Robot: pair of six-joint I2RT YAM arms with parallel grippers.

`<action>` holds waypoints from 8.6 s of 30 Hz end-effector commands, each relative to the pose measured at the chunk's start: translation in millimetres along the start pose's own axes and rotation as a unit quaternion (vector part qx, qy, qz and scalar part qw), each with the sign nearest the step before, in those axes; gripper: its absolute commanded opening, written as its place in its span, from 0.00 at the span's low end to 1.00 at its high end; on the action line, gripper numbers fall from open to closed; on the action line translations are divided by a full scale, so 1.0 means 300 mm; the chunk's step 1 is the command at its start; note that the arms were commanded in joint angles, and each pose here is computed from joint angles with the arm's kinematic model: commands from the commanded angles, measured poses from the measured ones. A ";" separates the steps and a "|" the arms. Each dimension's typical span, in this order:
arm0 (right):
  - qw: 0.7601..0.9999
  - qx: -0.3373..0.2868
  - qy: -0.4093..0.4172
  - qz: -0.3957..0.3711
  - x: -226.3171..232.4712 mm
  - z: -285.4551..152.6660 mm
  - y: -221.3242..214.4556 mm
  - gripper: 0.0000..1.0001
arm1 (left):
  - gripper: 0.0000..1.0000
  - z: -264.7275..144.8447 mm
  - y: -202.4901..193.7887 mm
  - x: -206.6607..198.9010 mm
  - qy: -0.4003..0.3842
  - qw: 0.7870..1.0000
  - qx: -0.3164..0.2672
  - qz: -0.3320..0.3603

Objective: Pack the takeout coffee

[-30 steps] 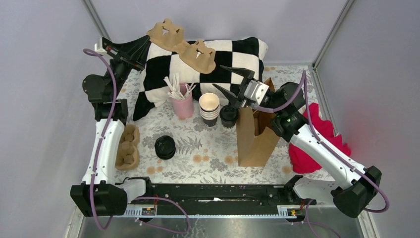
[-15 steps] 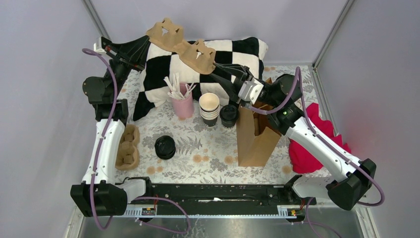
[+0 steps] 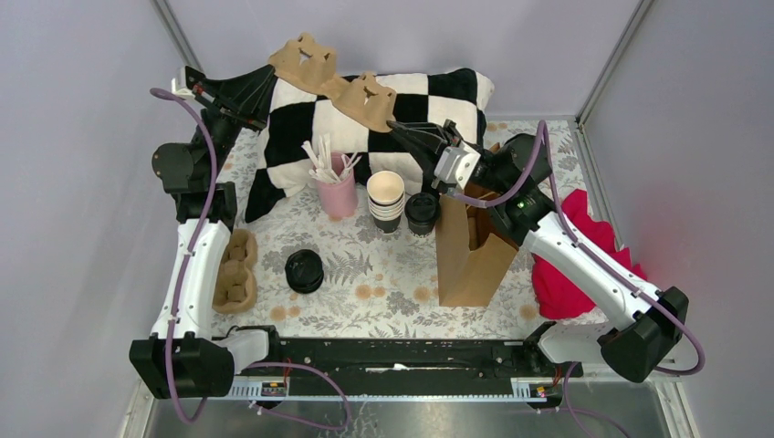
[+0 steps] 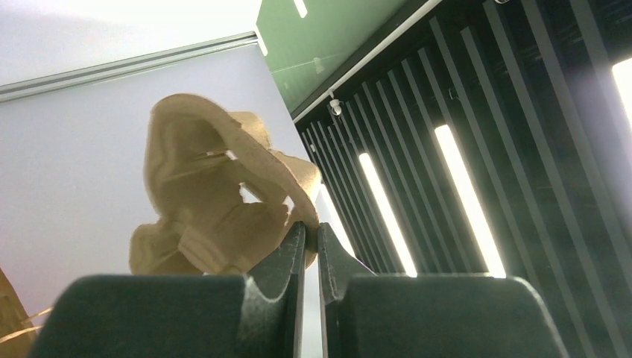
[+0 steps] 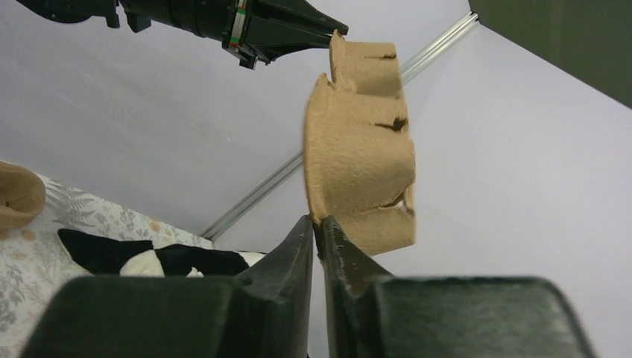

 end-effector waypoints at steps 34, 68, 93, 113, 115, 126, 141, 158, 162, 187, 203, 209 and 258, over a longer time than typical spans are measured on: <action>0.793 0.170 -0.539 0.228 -0.124 -0.587 0.568 0.00 | 0.97 -0.001 -1.013 0.448 0.319 0.743 0.334 0.484; 0.806 0.178 -0.494 0.272 -0.053 -0.674 0.665 0.00 | 0.46 0.091 -1.091 0.599 0.395 0.617 0.258 0.630; 0.758 0.375 -0.284 0.452 0.222 -0.844 0.768 0.00 | 0.00 -0.077 -0.881 0.400 0.229 0.599 0.325 0.695; 0.619 0.435 -0.272 0.595 0.324 -0.796 0.690 0.00 | 0.00 -0.142 -0.865 0.398 0.174 0.619 0.344 0.684; 0.619 0.427 -0.279 0.597 0.326 -0.803 0.699 0.00 | 0.00 -0.133 -0.862 0.383 0.171 0.625 0.333 0.685; 0.646 0.338 -0.311 0.610 0.313 -0.848 0.798 0.00 | 0.00 -0.152 -0.876 0.408 0.164 0.616 0.346 0.689; 0.648 0.341 -0.345 0.587 0.320 -0.869 0.765 0.00 | 0.00 -0.215 -0.914 0.423 0.171 0.666 0.358 0.631; 0.599 0.432 -0.232 0.633 0.407 -0.806 0.641 0.00 | 0.00 -0.195 -0.946 0.383 0.130 0.713 0.357 0.589; 0.622 0.398 -0.200 0.644 0.369 -0.741 0.642 0.00 | 0.00 -0.195 -0.966 0.392 0.125 0.715 0.371 0.579; 0.673 0.418 -0.110 0.600 0.454 -0.605 0.271 0.00 | 0.00 -0.231 -0.956 0.360 0.084 0.761 0.354 0.537; 0.700 0.448 -0.084 0.550 0.487 -0.592 0.133 0.00 | 0.00 -0.262 -0.957 0.372 0.067 0.765 0.366 0.526; 0.699 0.464 -0.102 0.535 0.490 -0.604 0.110 0.05 | 0.00 -0.273 -0.946 0.375 0.071 0.767 0.358 0.528; 0.657 0.334 -0.487 0.468 0.191 -0.697 0.453 1.00 | 0.00 -0.036 -0.905 0.353 0.268 0.849 0.248 0.381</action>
Point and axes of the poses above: each gripper's point midway between its finger pads, its own z axis out along the fingers, its own x axis along the line the jaws close on, y = z × x, the point moved 10 cm from there along -z, back along the fingers, and after that the axes turned 8 degrees about z, right-handed, at the moved point
